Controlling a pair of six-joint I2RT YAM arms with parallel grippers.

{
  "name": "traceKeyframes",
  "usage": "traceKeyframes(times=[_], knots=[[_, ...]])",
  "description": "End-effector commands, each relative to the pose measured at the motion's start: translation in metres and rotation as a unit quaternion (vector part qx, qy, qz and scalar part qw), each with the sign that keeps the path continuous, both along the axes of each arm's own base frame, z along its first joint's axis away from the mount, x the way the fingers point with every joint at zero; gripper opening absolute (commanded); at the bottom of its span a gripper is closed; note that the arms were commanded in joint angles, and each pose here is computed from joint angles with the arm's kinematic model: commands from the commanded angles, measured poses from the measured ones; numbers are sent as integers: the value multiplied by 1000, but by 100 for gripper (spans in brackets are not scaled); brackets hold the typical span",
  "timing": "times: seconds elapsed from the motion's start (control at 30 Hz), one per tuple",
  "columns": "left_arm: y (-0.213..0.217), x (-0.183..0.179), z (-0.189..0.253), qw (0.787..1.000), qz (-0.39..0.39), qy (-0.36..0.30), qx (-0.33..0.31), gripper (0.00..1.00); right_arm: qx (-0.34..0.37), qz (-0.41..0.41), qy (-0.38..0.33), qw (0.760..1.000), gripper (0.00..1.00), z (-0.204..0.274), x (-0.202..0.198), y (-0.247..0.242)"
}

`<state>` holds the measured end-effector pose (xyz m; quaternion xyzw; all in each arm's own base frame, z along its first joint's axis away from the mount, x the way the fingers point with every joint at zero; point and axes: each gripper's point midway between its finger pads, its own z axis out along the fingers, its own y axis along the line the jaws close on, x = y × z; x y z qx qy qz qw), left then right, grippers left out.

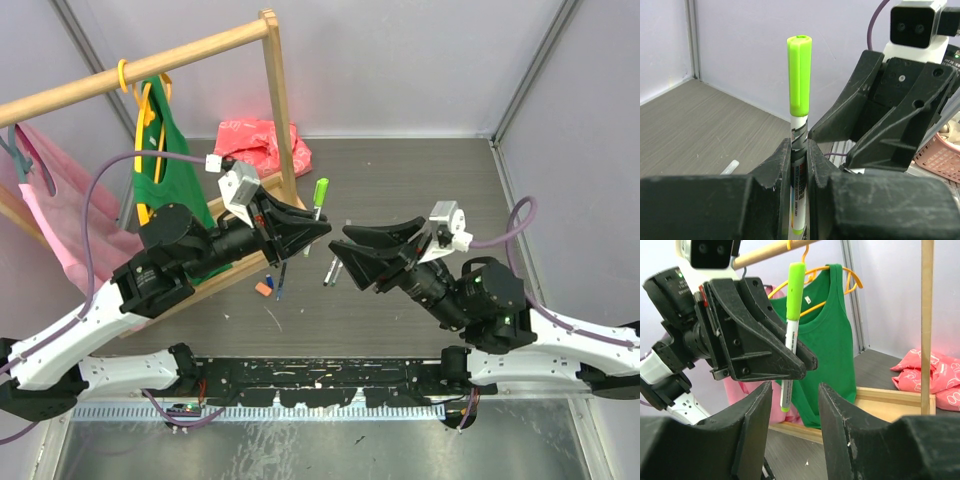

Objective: Insert the pens into the pen caps
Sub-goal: Place the pen at the center of the board.

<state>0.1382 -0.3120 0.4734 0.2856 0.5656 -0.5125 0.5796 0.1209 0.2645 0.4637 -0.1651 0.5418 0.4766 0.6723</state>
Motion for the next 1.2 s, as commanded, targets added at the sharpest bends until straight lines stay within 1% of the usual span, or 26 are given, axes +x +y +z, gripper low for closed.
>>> traceKeyframes(times=[0.0, 0.13, 0.27, 0.37, 0.57, 0.7, 1.17], knots=[[5, -4, 25, 999, -2, -17, -41, 0, 7, 16, -3, 1000, 48, 6, -5, 8], [2, -5, 21, 999, -12, -15, -36, 0, 18, 14, -7, 1000, 48, 13, -4, 7], [-3, -8, 14, 999, -26, -8, -28, 0, 54, 2, -20, 998, 47, 30, -3, -2], [-3, -9, 12, 999, -28, -4, -31, 0, 64, -1, -26, 998, 47, 39, -3, -6], [-7, -15, 7, 998, -49, -5, -25, 0, 64, -28, -7, 998, 47, 37, 7, -8], [-10, -22, 8, 997, -70, -10, -27, 0, 61, -46, 10, 997, 45, 33, 14, -8], [-13, -29, 6, 995, -92, -14, -23, 0, 61, -29, 9, 998, 43, 32, 11, 2]])
